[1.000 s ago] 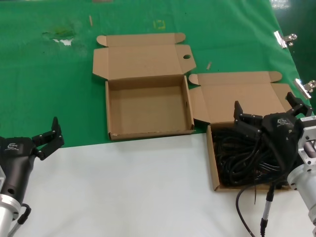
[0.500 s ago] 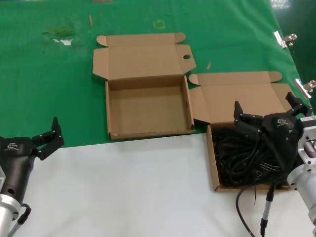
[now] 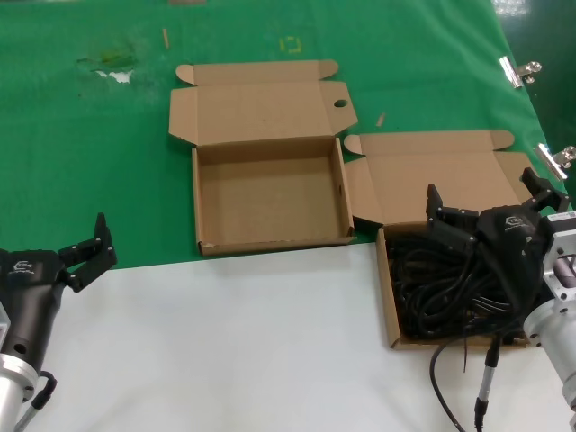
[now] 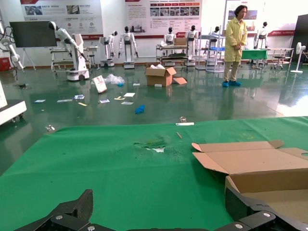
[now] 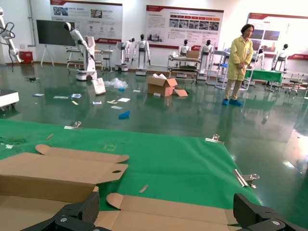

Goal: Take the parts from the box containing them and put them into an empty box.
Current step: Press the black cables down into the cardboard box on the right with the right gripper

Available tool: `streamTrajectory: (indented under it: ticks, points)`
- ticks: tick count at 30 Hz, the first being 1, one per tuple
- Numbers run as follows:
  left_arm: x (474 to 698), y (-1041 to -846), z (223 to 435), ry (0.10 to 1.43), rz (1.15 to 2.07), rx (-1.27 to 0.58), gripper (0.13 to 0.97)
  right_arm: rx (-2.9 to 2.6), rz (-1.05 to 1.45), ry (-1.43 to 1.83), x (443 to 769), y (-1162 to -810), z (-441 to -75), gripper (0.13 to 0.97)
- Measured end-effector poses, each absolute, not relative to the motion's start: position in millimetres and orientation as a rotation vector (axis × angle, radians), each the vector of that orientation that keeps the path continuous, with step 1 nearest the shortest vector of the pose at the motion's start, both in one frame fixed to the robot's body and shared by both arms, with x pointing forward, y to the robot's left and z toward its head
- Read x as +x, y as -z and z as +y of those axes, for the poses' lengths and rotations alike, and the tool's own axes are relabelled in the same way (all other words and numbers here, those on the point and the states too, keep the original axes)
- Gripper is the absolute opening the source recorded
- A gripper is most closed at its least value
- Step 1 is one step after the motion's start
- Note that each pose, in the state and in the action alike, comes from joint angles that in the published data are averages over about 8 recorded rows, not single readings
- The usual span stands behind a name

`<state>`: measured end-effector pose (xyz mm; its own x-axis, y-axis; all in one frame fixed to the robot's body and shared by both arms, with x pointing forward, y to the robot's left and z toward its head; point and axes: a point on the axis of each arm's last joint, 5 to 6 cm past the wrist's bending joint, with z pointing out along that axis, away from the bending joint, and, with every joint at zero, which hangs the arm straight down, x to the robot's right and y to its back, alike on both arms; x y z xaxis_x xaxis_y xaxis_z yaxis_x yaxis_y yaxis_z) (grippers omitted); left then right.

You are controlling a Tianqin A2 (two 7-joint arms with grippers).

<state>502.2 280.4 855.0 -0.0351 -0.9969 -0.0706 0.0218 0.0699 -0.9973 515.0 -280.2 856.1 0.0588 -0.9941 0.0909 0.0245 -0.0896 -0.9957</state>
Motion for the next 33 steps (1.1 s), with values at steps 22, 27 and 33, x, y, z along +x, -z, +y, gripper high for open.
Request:
streamTrajectory:
  ticks: [22, 27, 33]
  points:
    - [502.2, -855.0, 280.4, 1.193, 1.253, -1.125, 0.83, -1.287, 1.105, 1.241, 515.0, -856.1, -280.2, 0.966]
    - [502.2, -855.0, 280.4, 1.193, 1.253, -1.125, 0.747, -1.287, 1.105, 1.241, 515.0, -856.1, -280.2, 0.966]
    - [502.2, -855.0, 280.4, 1.193, 1.253, -1.125, 0.663, -1.288, 1.1, 1.239, 515.4, -856.9, -279.0, 0.966]
